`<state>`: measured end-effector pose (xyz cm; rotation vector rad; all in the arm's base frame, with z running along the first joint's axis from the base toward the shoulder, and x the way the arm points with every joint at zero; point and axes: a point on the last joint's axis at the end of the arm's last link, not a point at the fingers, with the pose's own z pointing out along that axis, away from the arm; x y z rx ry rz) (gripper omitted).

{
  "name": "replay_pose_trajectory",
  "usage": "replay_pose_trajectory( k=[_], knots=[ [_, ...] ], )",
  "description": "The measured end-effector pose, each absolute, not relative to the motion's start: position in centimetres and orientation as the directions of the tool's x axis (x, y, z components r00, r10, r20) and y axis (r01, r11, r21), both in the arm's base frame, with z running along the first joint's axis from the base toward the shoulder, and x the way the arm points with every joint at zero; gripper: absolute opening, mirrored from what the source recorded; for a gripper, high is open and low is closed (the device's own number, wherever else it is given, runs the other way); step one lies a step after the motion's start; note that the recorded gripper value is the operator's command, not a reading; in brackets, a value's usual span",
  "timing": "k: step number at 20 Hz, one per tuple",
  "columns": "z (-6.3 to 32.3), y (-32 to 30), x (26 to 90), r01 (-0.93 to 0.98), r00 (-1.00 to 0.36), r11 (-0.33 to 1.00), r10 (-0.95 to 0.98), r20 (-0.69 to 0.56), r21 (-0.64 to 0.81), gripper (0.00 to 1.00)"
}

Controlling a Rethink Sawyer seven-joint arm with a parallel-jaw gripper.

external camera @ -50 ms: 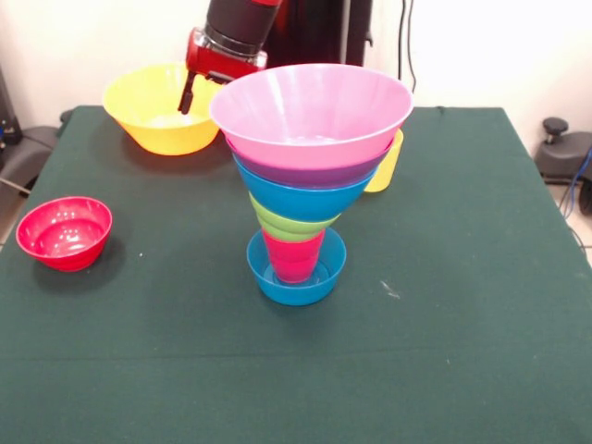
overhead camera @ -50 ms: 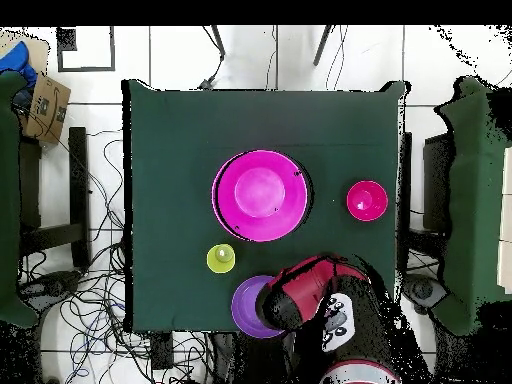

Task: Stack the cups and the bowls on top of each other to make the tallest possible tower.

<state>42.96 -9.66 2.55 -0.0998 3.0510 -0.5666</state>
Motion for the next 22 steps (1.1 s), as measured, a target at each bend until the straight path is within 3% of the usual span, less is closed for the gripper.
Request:
replay_pose_trajectory(
  k=[10, 20, 21, 22],
  knots=[
    [1.1, -9.3, 41.4, -0.079, -0.997, 0.931, -0.076, 0.024, -0.358, 1.00],
    [-2.6, -9.0, 37.6, -0.110, -0.988, 0.940, -0.069, 0.135, -0.324, 1.00],
    [-3.5, -8.7, 36.3, -0.130, -0.982, 0.939, -0.079, 0.170, -0.317, 0.00],
    [-3.6, -8.7, 36.2, -0.133, -0.981, 0.939, -0.080, 0.174, -0.317, 0.00]
  ],
)
